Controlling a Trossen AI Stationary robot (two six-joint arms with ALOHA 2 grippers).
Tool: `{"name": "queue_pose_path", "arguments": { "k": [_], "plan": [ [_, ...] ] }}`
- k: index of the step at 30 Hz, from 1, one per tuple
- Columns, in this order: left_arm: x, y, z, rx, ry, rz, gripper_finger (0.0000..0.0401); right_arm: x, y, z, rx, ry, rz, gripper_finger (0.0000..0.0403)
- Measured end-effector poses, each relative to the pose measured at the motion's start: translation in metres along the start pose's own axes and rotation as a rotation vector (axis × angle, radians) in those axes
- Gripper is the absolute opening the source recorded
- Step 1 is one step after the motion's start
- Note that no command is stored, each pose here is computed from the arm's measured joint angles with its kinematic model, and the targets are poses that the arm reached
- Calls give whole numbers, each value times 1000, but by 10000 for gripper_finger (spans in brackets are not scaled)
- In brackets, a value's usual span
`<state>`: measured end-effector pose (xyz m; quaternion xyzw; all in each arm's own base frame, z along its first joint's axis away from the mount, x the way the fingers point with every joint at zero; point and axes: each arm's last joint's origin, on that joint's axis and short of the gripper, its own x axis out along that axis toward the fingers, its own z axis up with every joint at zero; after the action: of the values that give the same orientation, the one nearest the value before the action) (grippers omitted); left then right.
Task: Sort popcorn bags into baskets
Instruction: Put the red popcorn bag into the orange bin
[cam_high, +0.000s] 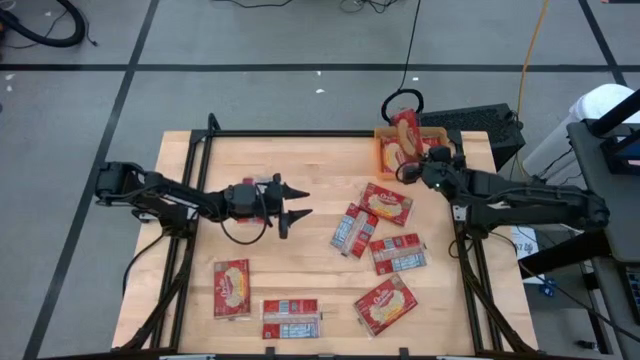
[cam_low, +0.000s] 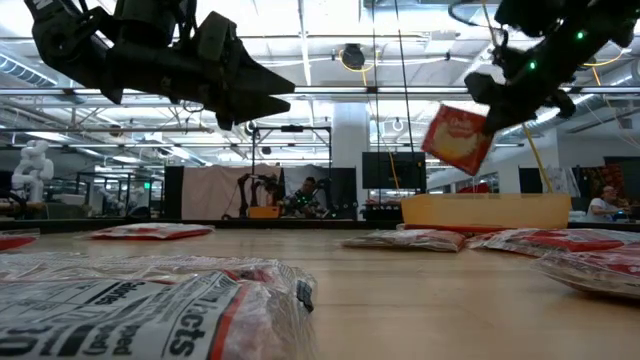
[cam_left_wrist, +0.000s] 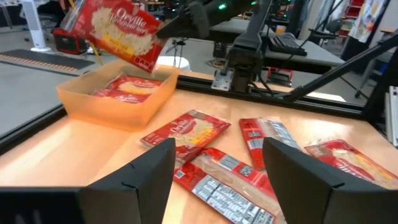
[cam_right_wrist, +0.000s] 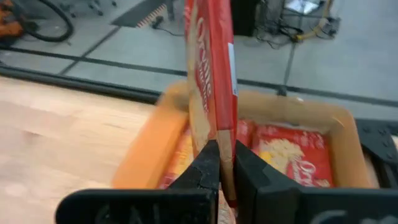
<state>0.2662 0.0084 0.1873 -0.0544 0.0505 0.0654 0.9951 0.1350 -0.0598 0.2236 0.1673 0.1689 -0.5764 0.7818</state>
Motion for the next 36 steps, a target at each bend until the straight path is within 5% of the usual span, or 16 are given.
{"name": "queue_pose_path", "arguments": {
  "k": [19, 36],
  "plan": [
    [-1, -6, -1, -5, 1, -21, 228, 26, -33, -7, 50, 191, -191, 4],
    [-1, -6, -2, 0, 16, -19, 208, 46, -23, -22, 56, 317, -250, 12]
  ]
}}
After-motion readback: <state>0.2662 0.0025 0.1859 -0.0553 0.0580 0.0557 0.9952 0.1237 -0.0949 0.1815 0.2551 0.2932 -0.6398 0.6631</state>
